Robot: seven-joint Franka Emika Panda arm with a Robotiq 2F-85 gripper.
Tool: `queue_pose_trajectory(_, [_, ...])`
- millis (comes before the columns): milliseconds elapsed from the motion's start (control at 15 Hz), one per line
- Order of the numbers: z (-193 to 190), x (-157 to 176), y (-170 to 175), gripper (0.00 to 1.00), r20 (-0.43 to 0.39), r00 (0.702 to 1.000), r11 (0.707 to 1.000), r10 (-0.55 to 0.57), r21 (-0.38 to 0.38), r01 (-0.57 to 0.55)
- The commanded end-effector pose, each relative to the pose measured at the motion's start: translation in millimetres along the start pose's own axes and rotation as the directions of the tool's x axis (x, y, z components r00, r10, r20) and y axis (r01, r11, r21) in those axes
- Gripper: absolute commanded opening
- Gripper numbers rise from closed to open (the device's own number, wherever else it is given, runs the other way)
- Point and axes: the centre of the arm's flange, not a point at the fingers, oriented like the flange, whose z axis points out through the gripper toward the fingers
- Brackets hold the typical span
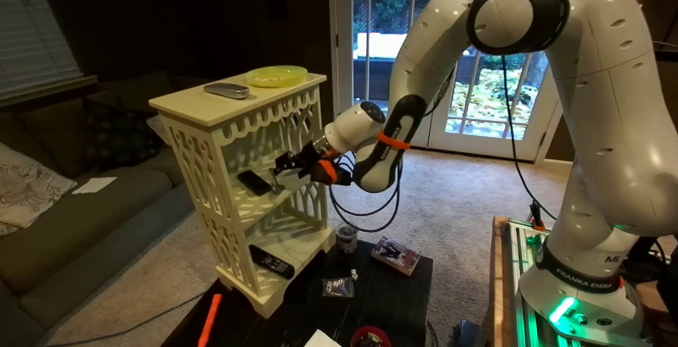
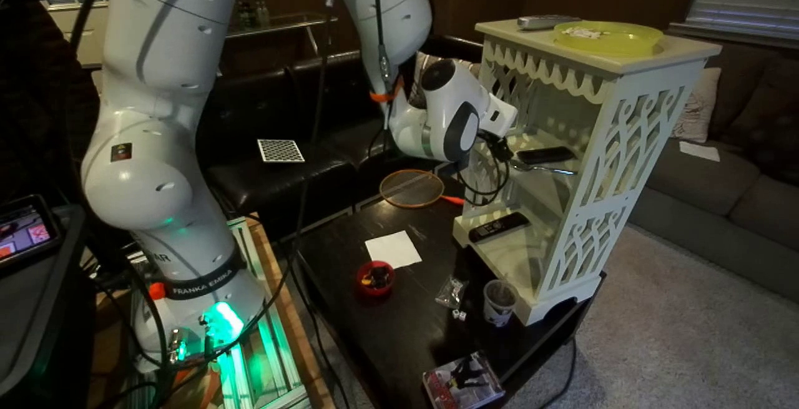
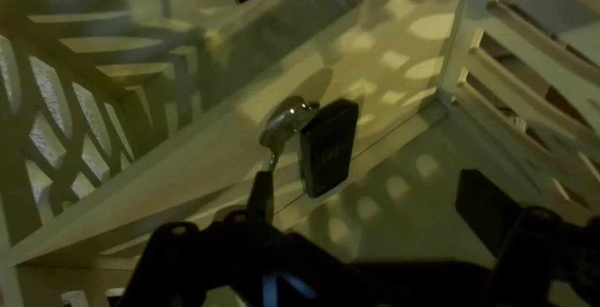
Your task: Put the fork on the lower shelf
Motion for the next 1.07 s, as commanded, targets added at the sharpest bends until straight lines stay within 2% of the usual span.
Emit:
queue_pose_trajectory(0, [-85.2, -19.3, 22.3, 1.0, 0.129, 0.988, 0.995, -0.083, -0.049, 0.09])
queue_pose_trajectory(133, [-116.5, -33.2, 30.3, 1.0, 0.202, 0.967, 0.983, -0.154, -0.066, 0.17])
queue_pose_trajectory(267, [-148.6, -52.1, 37.1, 1.0, 0.29, 0.936, 0.962, -0.201, -0.122, 0.245])
queue_pose_trajectory(600, [-207.0, -89.6, 62.7, 1.0, 0.453, 0.877, 0.883, -0.162, -0.33, 0.333])
queue_pose_trajectory(800, [-194.9, -90.4, 75.2, 1.0, 0.51, 0.853, 0.803, -0.11, -0.461, 0.378])
queue_pose_trajectory(867, [-187.7, -88.5, 79.8, 1.0, 0.524, 0.845, 0.806, -0.11, -0.45, 0.384])
queue_pose_trajectory(933, [-130.8, -133.4, 110.2, 1.0, 0.475, 0.871, 0.822, -0.125, -0.442, 0.36])
queue_pose_trajectory(1000, [-128.7, -131.2, 112.6, 1.0, 0.49, 0.863, 0.816, -0.122, -0.446, 0.368])
